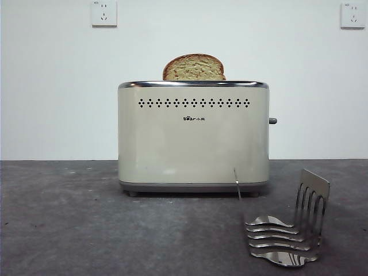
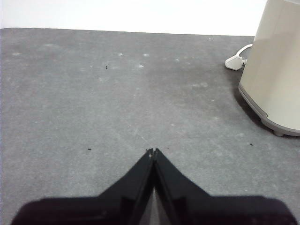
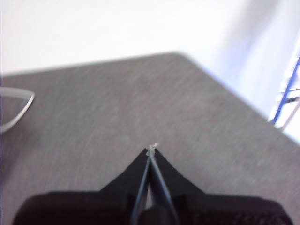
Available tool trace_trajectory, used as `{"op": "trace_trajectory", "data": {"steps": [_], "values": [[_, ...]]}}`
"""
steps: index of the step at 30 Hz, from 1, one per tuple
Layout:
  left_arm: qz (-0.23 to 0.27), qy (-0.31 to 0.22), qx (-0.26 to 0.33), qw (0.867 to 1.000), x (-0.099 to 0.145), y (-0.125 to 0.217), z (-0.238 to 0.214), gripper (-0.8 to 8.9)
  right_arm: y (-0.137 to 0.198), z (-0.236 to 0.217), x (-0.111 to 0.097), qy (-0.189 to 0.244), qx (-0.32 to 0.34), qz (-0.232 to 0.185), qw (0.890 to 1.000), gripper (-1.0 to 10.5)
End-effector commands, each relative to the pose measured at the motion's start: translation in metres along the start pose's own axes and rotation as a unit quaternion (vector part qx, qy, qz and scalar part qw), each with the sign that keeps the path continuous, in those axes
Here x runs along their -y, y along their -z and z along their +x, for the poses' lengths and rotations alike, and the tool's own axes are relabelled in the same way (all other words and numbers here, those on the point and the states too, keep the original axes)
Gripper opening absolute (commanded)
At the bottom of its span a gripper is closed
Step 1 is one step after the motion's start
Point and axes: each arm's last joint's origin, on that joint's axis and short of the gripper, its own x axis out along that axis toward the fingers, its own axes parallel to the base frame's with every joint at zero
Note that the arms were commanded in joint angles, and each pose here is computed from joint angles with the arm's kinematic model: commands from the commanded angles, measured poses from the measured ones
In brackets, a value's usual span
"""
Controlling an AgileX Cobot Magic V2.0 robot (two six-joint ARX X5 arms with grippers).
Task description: Pick up a slice of bread from the rack,put the bread on the toaster,press the button
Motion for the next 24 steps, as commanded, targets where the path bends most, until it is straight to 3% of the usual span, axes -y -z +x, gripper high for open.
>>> {"op": "trace_trajectory", "data": {"steps": [1,7,12,16,24], "values": [[-0.003,-0.003,-0.002,1.0,-0.001,0.003,0.001,-0.03,0.026,0.001,0.001,-0.003,0.026,-0.003,1.0,0.0],[-0.003,-0.003,-0.002,1.0,-0.001,0.003,0.001,-0.03,0.063,0.012,-0.004,-0.077,0.063,0.01,0.995,0.0],[-0.003,-0.003,-0.002,1.0,-0.001,0.003,0.001,-0.03,0.078,0.015,-0.008,-0.143,0.053,0.002,0.988,0.0],[-0.003,-0.003,-0.002,1.0,-0.001,0.003,0.001,-0.03,0.094,0.019,-0.009,-0.161,0.04,0.005,0.986,0.0],[-0.003,-0.003,-0.004,1.0,-0.001,0.003,0.001,-0.03,0.099,0.019,-0.008,-0.141,0.022,-0.007,0.99,0.0]]}}
